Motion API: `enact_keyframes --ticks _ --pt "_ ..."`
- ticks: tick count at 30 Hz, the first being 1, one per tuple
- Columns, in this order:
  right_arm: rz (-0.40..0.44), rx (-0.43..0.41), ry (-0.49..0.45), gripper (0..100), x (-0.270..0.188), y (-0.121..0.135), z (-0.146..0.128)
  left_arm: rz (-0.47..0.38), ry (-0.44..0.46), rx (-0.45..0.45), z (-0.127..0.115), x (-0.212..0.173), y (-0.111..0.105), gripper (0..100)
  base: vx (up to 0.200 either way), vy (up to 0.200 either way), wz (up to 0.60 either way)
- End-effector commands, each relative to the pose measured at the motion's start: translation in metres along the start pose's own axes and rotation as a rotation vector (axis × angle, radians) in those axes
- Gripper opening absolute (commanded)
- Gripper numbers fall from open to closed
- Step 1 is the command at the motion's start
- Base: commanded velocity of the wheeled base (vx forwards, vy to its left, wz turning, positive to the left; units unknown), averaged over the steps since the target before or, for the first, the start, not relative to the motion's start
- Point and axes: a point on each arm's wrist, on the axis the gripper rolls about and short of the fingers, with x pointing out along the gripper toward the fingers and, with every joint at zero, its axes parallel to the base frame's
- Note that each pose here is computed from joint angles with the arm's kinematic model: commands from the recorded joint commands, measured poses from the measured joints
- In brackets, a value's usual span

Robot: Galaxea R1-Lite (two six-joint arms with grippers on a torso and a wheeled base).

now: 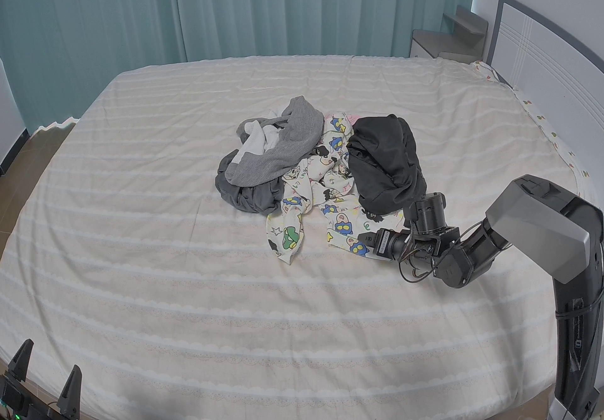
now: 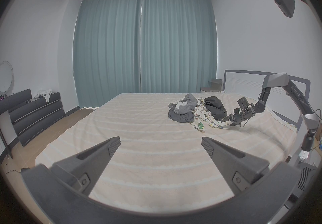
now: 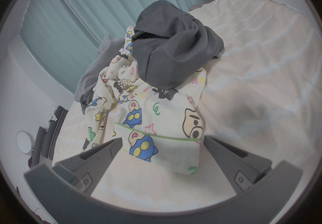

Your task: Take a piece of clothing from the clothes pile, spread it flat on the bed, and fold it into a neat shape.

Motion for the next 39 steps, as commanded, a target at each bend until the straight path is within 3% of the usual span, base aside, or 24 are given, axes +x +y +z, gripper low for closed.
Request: enact_keyframes --ticks 1,24,25,34,39 --pt "-0.038 0.006 -0.028 100 0.012 -0.004 0.002 0.0 -0.002 0.0 -0.004 0.0 0.0 100 0.0 0.0 0.0" --pt "0.022 -0.043 -0.013 100 0.055 0.042 -0.012 0.0 -0.002 0.0 -0.004 0.0 0.0 100 0.0 0.0 0.0" --pt "0.021 -0.043 -0.012 0 0.055 0.042 -0.013 0.0 -0.002 0.0 -0.004 0.0 0.0 100 0.0 0.0 0.0" --pt "0.026 -0.049 -0.016 0 0.052 0.044 -0.013 0.0 -0.002 0.0 -0.004 0.0 0.0 100 0.0 0.0 0.0" --pt "0.062 -0.046 -0.071 0 0.036 0.047 -0.005 0.0 -0.002 0.0 -0.004 0.0 0.0 100 0.0 0.0 0.0"
